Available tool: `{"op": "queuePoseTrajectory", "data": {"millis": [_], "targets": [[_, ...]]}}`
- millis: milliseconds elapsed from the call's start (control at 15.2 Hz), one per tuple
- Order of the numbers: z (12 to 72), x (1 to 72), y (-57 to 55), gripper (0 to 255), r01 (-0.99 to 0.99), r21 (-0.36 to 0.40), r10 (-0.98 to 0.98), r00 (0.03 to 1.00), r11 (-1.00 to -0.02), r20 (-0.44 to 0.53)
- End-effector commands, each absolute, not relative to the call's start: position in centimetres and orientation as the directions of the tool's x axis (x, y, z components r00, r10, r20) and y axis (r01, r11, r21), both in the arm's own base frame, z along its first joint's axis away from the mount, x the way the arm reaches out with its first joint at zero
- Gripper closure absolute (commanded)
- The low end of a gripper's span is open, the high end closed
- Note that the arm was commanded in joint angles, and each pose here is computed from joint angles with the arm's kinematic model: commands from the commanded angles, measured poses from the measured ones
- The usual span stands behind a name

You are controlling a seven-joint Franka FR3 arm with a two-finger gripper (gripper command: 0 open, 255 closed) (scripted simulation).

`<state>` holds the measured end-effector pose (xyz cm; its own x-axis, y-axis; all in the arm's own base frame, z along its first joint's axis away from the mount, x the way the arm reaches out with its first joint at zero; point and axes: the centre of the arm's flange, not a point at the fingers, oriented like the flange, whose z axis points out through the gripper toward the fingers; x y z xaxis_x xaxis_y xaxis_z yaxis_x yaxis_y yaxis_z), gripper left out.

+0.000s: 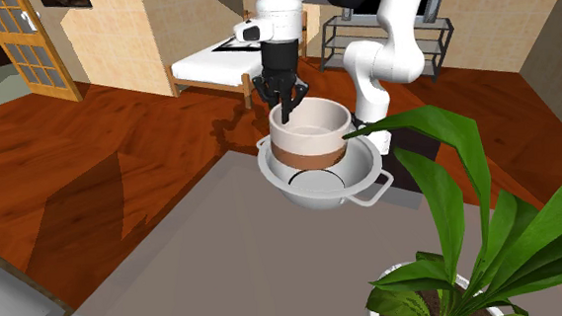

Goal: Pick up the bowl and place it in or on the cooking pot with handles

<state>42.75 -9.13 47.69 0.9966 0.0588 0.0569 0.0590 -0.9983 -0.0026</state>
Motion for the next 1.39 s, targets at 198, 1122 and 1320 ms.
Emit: {"op": "queuePoseTrajectory", "data": {"millis": [198,1122,1320], "targets": [[48.0,36.2,-10.5,255,0.06,-0.003,0.059,0.997,-0.998,0.058],[41.8,34.1,-10.9,255,0.06,-0.003,0.059,0.997,-0.998,0.058],[40.2,34.1,-10.9,255,0.06,-0.003,0.059,0.997,-0.998,0.058]]}}
